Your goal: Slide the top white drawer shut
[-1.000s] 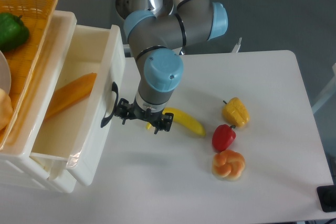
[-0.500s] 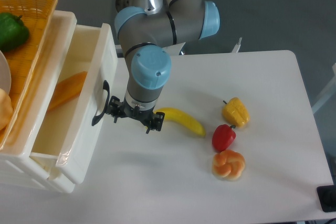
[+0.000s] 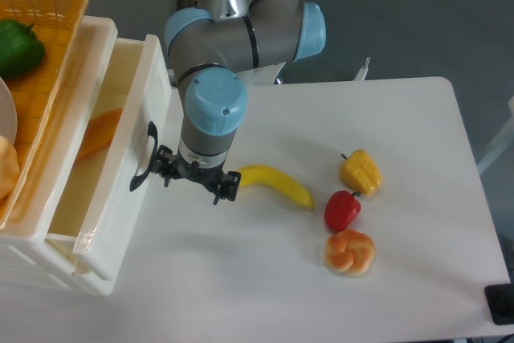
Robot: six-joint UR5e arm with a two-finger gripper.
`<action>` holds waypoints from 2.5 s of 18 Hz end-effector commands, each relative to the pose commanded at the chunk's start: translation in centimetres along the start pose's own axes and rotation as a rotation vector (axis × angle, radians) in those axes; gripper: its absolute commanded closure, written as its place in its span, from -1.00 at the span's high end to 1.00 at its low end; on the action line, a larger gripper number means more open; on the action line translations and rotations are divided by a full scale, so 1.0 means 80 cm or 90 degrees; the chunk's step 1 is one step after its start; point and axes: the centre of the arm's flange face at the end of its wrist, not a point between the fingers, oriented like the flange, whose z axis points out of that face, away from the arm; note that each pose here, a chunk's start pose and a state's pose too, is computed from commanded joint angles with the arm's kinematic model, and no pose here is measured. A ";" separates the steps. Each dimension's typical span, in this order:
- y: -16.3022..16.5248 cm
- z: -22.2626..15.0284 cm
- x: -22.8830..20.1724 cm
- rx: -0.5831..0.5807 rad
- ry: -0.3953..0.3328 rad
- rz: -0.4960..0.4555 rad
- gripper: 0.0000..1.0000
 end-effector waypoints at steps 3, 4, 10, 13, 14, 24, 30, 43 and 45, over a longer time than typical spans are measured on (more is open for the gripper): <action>-0.001 -0.002 0.009 0.000 -0.001 0.007 1.00; -0.002 -0.002 0.012 0.000 0.000 0.008 1.00; -0.005 0.001 0.024 -0.002 -0.002 0.017 1.00; -0.005 0.001 0.025 -0.003 -0.002 0.017 1.00; -0.005 0.001 0.025 -0.003 -0.001 0.017 1.00; -0.007 0.002 0.036 -0.005 -0.001 0.009 1.00; -0.008 0.004 0.042 -0.006 0.000 0.009 1.00; -0.009 0.006 0.043 -0.005 0.004 -0.015 1.00; -0.009 0.006 0.043 -0.006 0.005 -0.015 1.00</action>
